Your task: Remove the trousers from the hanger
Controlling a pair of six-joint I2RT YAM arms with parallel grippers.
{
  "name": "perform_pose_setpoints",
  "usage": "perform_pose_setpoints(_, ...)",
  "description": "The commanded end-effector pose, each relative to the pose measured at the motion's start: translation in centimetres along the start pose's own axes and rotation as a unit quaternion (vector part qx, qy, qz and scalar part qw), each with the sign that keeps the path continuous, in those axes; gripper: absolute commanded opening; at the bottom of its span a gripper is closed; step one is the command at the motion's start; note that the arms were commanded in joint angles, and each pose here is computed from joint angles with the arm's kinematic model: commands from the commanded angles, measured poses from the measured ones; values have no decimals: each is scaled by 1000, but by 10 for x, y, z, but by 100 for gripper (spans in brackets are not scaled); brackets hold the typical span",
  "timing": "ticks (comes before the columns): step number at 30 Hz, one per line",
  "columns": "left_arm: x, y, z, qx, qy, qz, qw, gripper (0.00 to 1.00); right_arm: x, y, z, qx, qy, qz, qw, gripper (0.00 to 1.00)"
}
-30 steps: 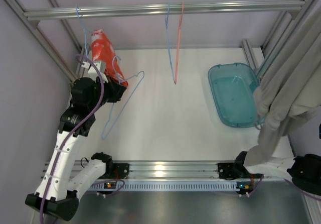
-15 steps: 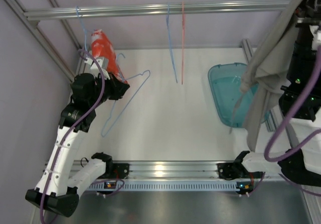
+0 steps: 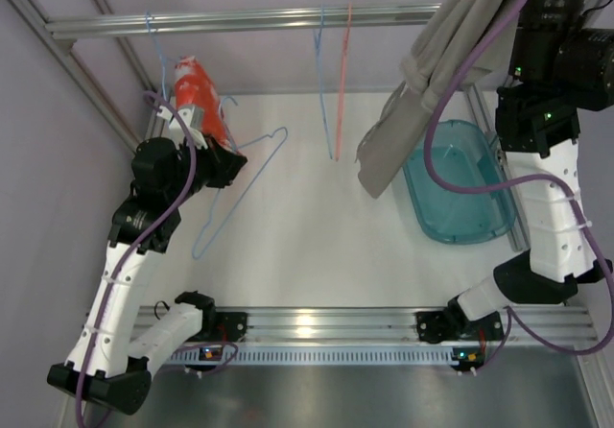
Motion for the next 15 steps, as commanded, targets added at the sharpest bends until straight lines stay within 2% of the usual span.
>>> perform_pose_setpoints(1, 20, -4, -3, -8, 18, -44, 999, 0, 44, 6, -36, -30, 24, -89, 995, 0)
perform_pose_setpoints(10, 18, 5, -1, -8, 9, -31, 999, 0, 12, 11, -61, -38, -17, -87, 995, 0)
perform_pose_setpoints(13, 18, 5, -1, -6, 11, -32, 999, 0, -1, 6, -70, -34, -25, -74, 996, 0)
perform_pose_setpoints(15, 18, 5, -1, -6, 10, -32, 999, 0, -27, -2, -68, -23, -32, -44, 998, 0)
Point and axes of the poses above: each gripper's point midway between its finger pads, its own y axis out along the fingers, its own z axis along the line the jaws close on, x = y × z, the point moved 9 cm from there along -y, back along the fingers, and after that the axes turned 15 degrees about y, right-handed, at the moved point
